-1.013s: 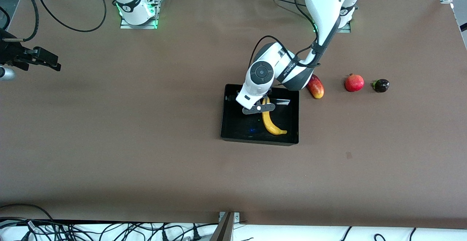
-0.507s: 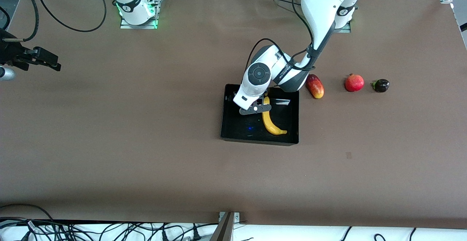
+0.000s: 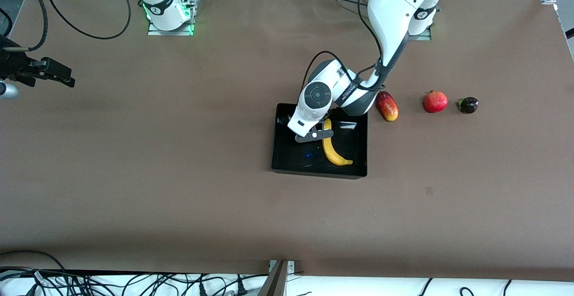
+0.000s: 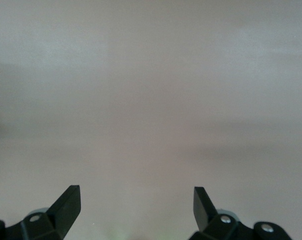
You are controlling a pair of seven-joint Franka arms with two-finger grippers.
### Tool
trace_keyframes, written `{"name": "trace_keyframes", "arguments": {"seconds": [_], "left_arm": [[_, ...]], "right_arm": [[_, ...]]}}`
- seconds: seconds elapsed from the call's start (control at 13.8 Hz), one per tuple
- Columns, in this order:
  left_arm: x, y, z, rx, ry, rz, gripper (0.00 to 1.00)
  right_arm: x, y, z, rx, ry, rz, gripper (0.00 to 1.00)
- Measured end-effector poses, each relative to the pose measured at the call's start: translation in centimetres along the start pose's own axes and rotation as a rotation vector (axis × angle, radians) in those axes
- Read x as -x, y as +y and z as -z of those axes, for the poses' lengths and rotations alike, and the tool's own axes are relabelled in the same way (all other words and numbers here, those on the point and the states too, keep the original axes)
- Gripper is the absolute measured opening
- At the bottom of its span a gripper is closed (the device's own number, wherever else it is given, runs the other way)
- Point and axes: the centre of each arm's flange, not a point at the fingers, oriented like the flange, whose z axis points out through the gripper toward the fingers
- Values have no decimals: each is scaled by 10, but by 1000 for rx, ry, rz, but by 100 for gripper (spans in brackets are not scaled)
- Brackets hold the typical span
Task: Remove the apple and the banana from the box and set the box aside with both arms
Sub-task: 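Lift the red apple out of the tray with the left gripper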
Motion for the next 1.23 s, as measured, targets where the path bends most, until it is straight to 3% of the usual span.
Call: {"name": "trace_keyframes", "arguments": {"seconds": [0.43,0.65,0.94,1.23], "left_arm": [[-2,2,5,11,8,24,66],[-15,-9,35,0,-18,50,66],[-56,-68,116,-11,-61,82,66],[-115,-175,181,-41,-162,-19,66]], "right_arm": [[0,-1,0,0,0,1,100],[0,-1,0,0,0,1,100],[0,-1,0,0,0,2,100],[0,-1,0,0,0,2,100]]}}
